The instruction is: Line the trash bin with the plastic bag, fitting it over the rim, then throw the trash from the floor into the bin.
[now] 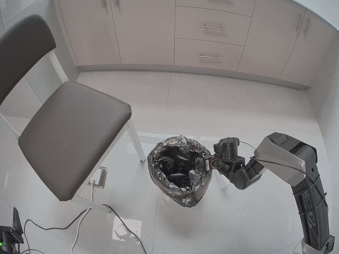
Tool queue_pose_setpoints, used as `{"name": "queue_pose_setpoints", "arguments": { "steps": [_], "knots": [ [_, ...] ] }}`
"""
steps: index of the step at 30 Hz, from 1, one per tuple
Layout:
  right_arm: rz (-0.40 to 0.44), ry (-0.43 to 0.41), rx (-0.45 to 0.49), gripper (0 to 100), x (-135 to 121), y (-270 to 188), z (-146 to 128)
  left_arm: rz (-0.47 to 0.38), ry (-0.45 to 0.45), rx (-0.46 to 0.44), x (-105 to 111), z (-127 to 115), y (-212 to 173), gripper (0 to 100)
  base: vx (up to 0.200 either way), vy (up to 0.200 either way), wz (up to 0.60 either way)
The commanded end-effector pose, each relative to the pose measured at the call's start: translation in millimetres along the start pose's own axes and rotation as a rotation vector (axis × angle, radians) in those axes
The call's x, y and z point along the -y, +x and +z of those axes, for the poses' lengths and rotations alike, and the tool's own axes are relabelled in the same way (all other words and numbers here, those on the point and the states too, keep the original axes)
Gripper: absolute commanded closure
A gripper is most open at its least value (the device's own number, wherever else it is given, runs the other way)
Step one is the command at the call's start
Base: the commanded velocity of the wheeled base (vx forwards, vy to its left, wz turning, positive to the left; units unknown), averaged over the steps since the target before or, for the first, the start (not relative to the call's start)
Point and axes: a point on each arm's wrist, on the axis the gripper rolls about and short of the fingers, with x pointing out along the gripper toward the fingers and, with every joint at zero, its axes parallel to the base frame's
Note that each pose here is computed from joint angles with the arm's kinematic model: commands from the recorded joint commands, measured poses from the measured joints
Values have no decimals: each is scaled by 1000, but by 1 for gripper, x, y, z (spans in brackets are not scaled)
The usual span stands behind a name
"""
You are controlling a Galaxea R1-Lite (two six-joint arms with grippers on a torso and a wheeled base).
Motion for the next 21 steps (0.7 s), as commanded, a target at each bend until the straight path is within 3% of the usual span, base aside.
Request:
{"name": "queue_pose_setpoints", "arguments": {
  "steps": [1,4,8,14,17,21],
  "knots": [
    [-3,-5,-15,0,0,3,-8,3,-17,17,0,-9,-2,0,0,0,0],
    [-3,-5,-15,0,0,3,-8,-35,-20,18,0,-9,-2,0,0,0,0],
    [9,-7,-14,0,-4,-3,-5,-187,-38,22,4,-8,-2,0,0,0,0],
    [45,-5,65,0,-13,-40,28,-432,-15,34,8,-8,-4,0,0,0,0],
    [71,-2,110,0,-14,-69,49,-468,37,46,9,-8,-4,0,0,0,0],
    [59,14,152,0,-4,-85,65,-464,30,45,9,-8,-4,0,0,0,0]
  ]
}}
